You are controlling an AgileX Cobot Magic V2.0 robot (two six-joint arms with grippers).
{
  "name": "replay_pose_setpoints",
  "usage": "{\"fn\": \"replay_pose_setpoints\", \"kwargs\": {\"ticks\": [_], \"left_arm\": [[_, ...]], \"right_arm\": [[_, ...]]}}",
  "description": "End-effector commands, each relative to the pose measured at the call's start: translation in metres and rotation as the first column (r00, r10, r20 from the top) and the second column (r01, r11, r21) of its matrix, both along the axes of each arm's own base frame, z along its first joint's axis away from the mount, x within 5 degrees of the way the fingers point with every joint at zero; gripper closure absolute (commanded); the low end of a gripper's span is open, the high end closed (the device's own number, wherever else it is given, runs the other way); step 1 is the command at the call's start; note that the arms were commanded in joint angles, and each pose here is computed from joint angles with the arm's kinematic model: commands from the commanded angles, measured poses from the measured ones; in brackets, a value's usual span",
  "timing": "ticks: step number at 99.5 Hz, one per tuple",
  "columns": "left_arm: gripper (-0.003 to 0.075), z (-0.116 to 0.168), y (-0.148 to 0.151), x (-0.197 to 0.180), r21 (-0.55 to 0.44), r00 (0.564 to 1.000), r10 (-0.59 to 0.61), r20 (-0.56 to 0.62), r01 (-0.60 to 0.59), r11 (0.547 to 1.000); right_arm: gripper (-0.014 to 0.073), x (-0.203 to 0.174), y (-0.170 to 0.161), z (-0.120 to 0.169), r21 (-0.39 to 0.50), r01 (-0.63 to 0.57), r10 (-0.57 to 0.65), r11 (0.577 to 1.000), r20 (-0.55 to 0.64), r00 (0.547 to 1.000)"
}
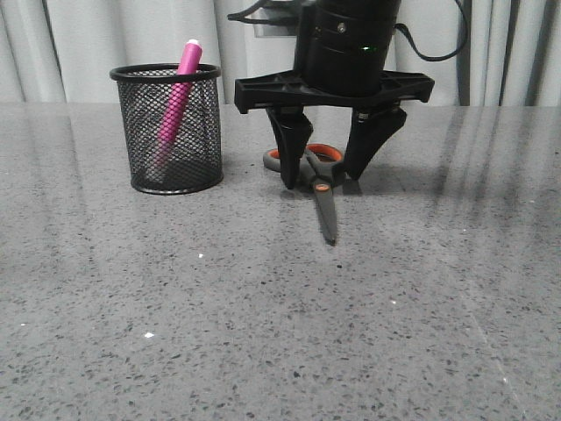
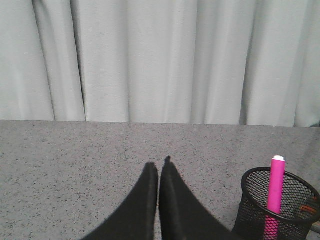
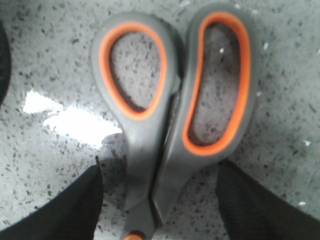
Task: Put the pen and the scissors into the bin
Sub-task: 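Lower the right gripper and close it on the scissors blades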
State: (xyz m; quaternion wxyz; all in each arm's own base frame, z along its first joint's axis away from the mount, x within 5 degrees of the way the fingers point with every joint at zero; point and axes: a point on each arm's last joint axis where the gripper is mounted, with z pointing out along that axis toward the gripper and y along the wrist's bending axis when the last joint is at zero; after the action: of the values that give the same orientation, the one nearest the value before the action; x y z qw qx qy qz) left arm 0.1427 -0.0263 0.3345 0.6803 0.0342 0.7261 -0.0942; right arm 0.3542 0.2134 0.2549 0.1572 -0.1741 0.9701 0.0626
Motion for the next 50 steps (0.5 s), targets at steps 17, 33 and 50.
{"fn": "replay_pose_setpoints", "kwargs": {"ticks": [17, 33, 50], "left_arm": [[0.0742, 0.015, 0.0038, -0.0005, -0.026, 0.996, 0.04, 0.085, -0.038, 0.999], [0.0742, 0.0152, 0.0039, -0.0004, -0.026, 0.995, 0.041, 0.087, -0.039, 0.999], [0.0742, 0.0152, 0.0039, -0.0004, -0.026, 0.995, 0.041, 0.087, -0.039, 0.999]], "right_arm": [[0.0274, 0.0032, 0.0011, 0.0219, 0.047, 0.0, -0.005, 0.999, 0.098, 0.995], [0.0522, 0.0022, 0.0003, 0.0213, 0.037, -0.001, -0.002, 0.999, 0.087, 0.996], [0.067, 0.0022, -0.0007, 0.0211, 0.019, -0.012, 0.01, 1.0, 0.09, 0.996]]}}
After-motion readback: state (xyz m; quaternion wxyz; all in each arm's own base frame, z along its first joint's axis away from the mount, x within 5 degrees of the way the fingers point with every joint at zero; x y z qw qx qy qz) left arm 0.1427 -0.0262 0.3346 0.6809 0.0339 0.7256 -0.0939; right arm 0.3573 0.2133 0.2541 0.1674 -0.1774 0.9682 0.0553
